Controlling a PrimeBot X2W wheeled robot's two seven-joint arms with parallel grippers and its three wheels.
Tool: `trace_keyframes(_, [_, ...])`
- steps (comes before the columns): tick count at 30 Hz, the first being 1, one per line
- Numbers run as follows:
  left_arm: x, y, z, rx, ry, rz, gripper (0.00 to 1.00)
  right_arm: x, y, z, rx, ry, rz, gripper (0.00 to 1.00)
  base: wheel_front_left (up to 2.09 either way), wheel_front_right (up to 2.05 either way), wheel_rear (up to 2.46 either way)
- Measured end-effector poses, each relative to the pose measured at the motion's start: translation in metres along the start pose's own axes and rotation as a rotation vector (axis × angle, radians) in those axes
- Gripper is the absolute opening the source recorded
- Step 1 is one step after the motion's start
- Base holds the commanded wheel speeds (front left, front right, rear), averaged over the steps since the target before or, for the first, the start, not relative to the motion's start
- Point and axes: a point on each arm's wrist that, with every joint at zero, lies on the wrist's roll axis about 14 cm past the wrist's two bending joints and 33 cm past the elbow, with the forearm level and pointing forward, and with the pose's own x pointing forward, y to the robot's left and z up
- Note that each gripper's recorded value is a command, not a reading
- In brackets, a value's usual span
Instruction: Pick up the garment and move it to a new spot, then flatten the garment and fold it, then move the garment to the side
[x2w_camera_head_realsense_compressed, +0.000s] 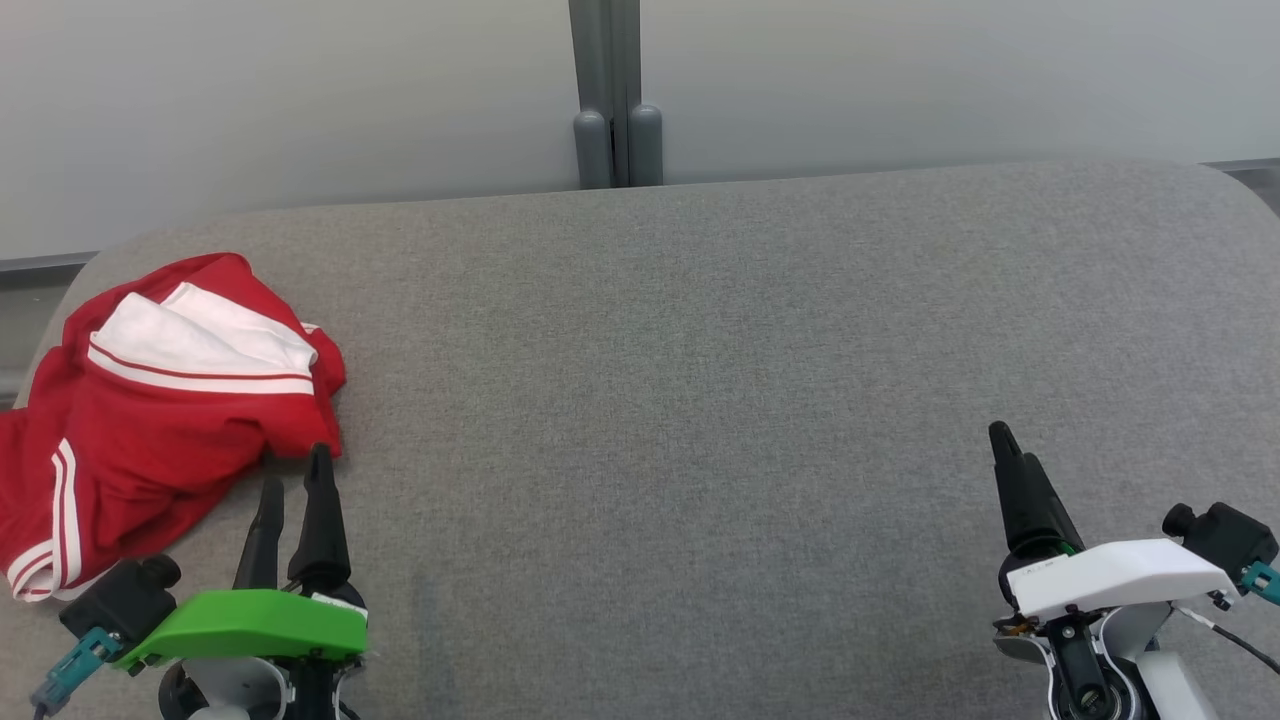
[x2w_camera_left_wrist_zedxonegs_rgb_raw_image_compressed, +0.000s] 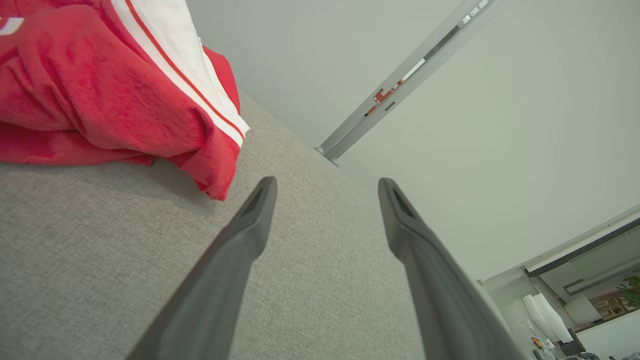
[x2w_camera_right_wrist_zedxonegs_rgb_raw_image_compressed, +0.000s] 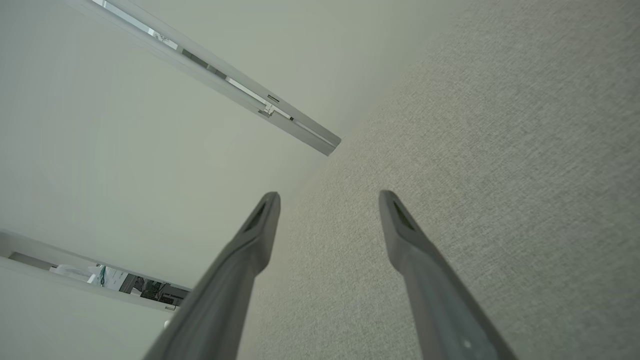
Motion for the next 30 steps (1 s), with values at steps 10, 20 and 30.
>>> trace_keyframes(10, [0.000,-0.003,-0.002,0.170,-0.004,-0.009,1.00,0.000,0.003,-0.004,-0.138,0.005,0.018,1.00,0.00,0.00,0.00])
trace_keyframes(20, [0.000,-0.003,-0.002,0.301,-0.012,-0.007,1.00,0.000,0.007,-0.009,-0.245,0.012,0.039,1.00,0.00,0.00,0.00])
trace_keyframes(30, [-0.001,-0.006,-0.002,0.418,-0.025,-0.021,1.00,0.000,0.013,-0.015,-0.347,0.020,0.073,1.00,0.00,0.00,0.00])
